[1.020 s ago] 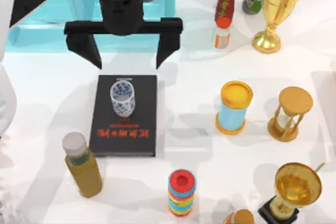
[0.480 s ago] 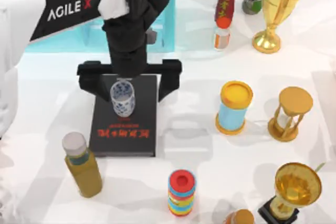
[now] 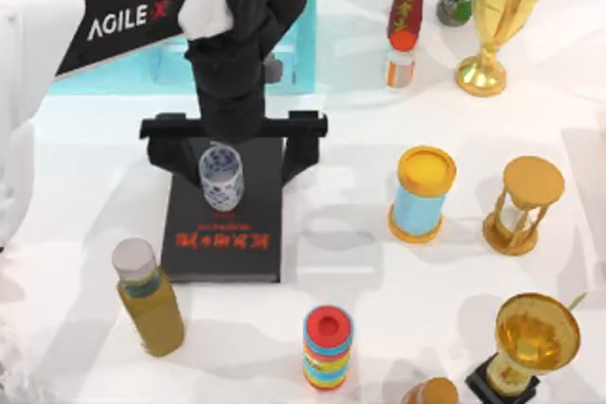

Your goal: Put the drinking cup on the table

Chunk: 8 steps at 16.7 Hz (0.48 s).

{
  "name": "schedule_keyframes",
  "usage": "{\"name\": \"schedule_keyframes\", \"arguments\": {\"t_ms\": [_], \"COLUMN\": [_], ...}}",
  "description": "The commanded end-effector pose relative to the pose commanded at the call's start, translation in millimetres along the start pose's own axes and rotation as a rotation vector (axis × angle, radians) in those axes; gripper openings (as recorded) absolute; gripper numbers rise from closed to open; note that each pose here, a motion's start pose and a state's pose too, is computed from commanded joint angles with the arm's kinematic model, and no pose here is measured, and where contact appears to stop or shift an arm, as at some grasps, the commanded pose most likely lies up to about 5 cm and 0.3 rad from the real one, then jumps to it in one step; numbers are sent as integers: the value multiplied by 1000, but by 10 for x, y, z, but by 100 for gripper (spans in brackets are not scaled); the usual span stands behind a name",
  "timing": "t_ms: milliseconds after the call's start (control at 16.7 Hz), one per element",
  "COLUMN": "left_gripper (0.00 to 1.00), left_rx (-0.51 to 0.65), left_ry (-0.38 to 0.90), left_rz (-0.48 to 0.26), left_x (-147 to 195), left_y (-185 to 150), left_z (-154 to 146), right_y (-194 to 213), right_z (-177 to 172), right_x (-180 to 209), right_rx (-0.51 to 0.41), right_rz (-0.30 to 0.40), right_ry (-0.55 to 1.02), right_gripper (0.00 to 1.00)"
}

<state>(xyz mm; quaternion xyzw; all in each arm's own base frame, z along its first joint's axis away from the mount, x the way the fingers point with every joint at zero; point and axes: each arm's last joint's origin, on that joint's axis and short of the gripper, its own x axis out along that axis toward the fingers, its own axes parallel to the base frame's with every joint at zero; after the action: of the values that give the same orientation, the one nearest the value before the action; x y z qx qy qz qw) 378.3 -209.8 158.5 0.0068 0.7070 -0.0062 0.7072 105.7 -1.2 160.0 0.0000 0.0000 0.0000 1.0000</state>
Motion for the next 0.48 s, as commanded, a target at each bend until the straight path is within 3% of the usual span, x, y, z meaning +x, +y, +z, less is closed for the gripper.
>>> {"name": "schedule_keyframes", "arguments": {"t_ms": [480], "left_gripper": [17], "left_rx": [0], "left_ry": [0], "left_rz": [0], "left_x": [0], "left_y": [0], "left_z": [0], "right_y": [0], "right_z": [0], "right_x": [0], "right_rx": [0], "right_rz": [0], "right_ry": [0], "right_gripper": [100]}}
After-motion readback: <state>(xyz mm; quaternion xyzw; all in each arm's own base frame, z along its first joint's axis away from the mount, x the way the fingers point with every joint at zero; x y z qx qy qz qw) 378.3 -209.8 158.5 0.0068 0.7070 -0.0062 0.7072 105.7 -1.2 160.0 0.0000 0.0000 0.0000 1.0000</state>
